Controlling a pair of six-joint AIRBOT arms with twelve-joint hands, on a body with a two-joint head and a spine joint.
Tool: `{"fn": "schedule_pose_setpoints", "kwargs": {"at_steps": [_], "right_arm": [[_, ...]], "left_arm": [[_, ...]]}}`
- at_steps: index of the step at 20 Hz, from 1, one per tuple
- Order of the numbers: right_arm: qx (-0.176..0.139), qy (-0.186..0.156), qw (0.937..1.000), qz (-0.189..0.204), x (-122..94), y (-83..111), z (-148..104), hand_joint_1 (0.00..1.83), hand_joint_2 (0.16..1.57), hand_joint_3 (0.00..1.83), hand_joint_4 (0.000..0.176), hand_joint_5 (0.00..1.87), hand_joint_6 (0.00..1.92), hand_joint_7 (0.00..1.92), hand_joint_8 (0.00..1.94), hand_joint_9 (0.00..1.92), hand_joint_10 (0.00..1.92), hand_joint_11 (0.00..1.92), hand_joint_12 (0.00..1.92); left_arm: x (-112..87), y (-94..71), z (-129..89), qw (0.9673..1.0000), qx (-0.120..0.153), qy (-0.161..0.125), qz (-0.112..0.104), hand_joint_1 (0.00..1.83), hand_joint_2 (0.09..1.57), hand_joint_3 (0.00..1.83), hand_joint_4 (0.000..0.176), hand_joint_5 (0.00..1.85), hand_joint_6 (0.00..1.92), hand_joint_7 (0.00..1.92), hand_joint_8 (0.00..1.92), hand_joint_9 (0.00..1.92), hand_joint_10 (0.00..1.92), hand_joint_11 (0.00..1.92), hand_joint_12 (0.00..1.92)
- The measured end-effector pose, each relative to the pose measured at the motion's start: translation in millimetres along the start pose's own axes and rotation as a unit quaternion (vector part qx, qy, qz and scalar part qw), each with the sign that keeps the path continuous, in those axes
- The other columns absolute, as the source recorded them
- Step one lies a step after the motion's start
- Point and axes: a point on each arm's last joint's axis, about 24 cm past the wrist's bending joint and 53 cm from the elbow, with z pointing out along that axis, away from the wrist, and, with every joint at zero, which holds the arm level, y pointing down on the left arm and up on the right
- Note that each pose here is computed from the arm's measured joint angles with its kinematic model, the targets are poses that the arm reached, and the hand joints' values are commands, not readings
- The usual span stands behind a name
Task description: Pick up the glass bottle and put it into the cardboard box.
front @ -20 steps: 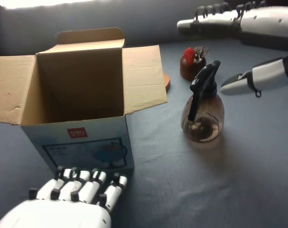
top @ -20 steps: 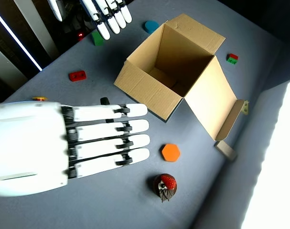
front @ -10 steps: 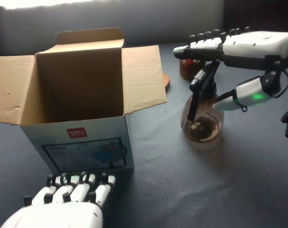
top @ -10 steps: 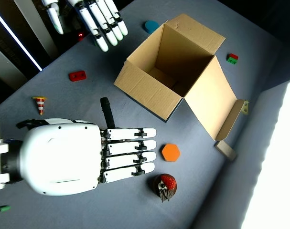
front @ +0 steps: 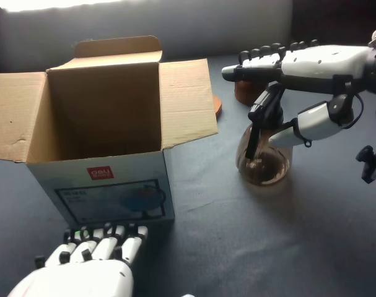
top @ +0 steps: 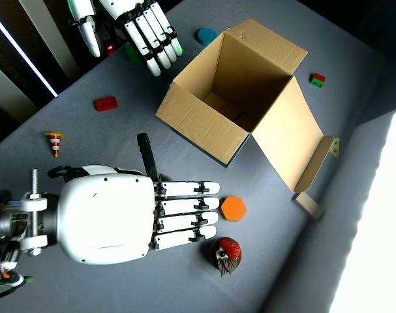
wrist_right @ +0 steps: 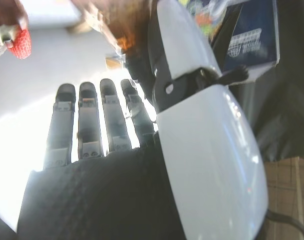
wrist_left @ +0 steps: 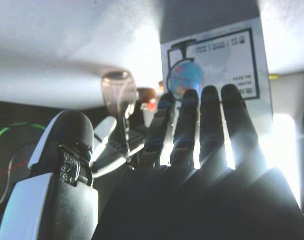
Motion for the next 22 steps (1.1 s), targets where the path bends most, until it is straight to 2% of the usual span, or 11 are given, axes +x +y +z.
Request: {"fn": "schedule_pose_setpoints", "kwargs": {"at_steps": [6, 9, 18, 19, 20, 21, 22], "right_arm": [[0.004, -0.001, 1.0000, 0.005, -1, -1.7, 0, 1.08, 1.10, 0.00, 0.000, 0.03, 0.01, 0.03, 0.00, 0.00, 0.00, 0.00, 0.00], [0.003, -0.001, 1.0000, 0.009, 0, -1.6, 0, 1.07, 1.10, 0.00, 0.000, 0.02, 0.00, 0.03, 0.00, 0.00, 0.00, 0.00, 0.00], [0.009, -0.004, 0.9997, 0.024, -3, -4.6, -4, 1.08, 1.10, 0.00, 0.000, 0.03, 0.01, 0.03, 0.00, 0.00, 0.00, 0.00, 0.00], [0.009, -0.004, 0.9997, 0.024, -3, -4.6, -4, 1.09, 1.10, 0.00, 0.000, 0.06, 0.02, 0.06, 0.01, 0.01, 0.00, 0.00, 0.00], [0.010, -0.005, 0.9996, 0.026, -3, -5.0, -4, 1.07, 1.10, 0.00, 0.000, 0.16, 0.04, 0.20, 0.02, 0.11, 0.03, 0.02, 0.03], [0.012, -0.006, 0.9996, 0.026, -3, -6.2, -4, 1.07, 1.10, 0.00, 0.000, 0.19, 0.03, 0.23, 0.00, 0.14, 0.03, 0.00, 0.11], [0.013, -0.006, 0.9996, 0.026, -3, -6.3, -4, 1.07, 1.10, 0.00, 0.000, 0.19, 0.03, 0.23, 0.00, 0.14, 0.03, 0.00, 0.11]], "left_arm": [[3.0, -14.2, 15, 0.9993, 0.035, 0.009, 0.007, 0.00, 1.25, 0.00, 0.041, 0.00, 0.00, 0.00, 0.00, 0.00, 0.00, 0.00, 0.00], [2.9, -9.7, 19, 0.9995, 0.028, 0.009, 0.008, 0.00, 1.25, 0.00, 0.040, 0.00, 0.00, 0.00, 0.00, 0.00, 0.00, 0.00, 0.00], [6.3, -12.3, 27, 0.9991, 0.036, 0.019, 0.009, 0.00, 1.25, 0.00, 0.031, 0.00, 0.00, 0.00, 0.00, 0.00, 0.00, 0.00, 0.00], [6.4, -12.2, 29, 0.9991, 0.036, 0.019, 0.008, 0.00, 1.25, 0.00, 0.030, 0.00, 0.00, 0.00, 0.00, 0.00, 0.00, 0.00, 0.00], [5.5, -11.8, 30, 0.9992, 0.035, 0.017, 0.007, 0.00, 1.25, 0.00, 0.030, 0.00, 0.00, 0.00, 0.00, 0.00, 0.00, 0.00, 0.00], [5.4, -11.9, 30, 0.9992, 0.035, 0.017, 0.005, 0.00, 1.25, 0.00, 0.030, 0.00, 0.00, 0.00, 0.00, 0.00, 0.00, 0.00, 0.00], [4.9, -11.6, 31, 0.9993, 0.035, 0.017, 0.003, 0.00, 1.25, 0.00, 0.030, 0.00, 0.00, 0.00, 0.00, 0.00, 0.00, 0.00, 0.00]]}}
